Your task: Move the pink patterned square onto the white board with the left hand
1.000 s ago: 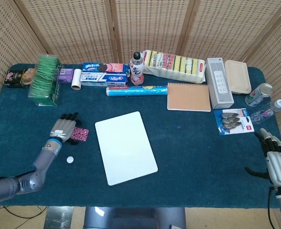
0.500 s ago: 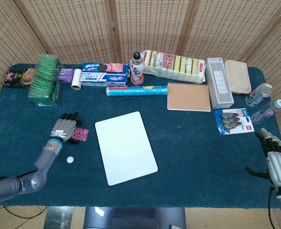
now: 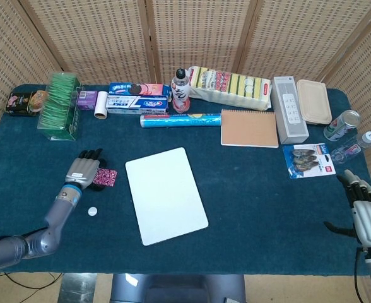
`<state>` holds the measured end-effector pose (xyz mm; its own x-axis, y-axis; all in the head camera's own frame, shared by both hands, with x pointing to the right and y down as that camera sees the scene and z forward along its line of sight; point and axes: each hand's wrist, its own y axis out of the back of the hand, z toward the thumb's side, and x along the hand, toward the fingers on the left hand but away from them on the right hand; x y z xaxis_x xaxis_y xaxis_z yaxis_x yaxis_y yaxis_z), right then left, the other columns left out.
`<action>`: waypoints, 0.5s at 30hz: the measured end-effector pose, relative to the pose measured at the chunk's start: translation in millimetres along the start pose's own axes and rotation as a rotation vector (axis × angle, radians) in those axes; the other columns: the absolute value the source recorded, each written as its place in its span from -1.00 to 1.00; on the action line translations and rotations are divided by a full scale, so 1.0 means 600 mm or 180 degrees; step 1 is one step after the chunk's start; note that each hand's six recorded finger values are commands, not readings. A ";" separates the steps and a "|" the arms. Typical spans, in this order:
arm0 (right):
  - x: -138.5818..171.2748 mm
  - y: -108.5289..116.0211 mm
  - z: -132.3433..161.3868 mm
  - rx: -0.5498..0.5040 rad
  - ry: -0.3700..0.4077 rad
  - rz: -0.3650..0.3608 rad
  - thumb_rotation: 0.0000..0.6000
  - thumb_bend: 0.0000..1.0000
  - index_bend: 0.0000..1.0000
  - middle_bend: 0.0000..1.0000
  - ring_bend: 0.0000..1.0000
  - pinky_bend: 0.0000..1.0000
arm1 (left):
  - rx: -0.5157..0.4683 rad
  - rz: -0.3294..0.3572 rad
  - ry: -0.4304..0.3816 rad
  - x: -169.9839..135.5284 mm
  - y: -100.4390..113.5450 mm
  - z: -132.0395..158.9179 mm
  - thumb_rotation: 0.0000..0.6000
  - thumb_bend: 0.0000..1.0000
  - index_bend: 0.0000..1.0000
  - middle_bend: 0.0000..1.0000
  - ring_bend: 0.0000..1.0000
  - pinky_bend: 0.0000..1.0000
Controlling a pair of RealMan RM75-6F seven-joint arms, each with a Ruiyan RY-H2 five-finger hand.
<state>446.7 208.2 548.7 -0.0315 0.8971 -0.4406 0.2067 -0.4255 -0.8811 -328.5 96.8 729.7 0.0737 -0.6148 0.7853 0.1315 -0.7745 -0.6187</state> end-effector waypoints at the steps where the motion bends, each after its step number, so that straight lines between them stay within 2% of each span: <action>1: 0.000 0.000 0.000 0.0000 0.0000 0.0002 1.00 -1.00 -0.96 -1.00 -1.00 -1.00 | -0.0008 0.0005 -0.0001 -0.001 0.000 -0.001 1.00 -0.59 -0.10 -1.00 -1.00 -0.97; 15: 0.000 -0.002 0.000 0.0000 0.0003 0.0013 1.00 -1.00 -0.96 -1.00 -1.00 -1.00 | -0.0042 0.0031 0.0019 -0.006 -0.003 -0.014 1.00 -0.59 -0.10 -1.00 -1.00 -0.97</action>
<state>446.2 208.5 549.7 -0.0299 0.8955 -0.4440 0.2068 -0.4291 -0.8793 -337.5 99.0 727.6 0.0690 -0.6231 0.7791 0.1178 -0.7704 -0.6266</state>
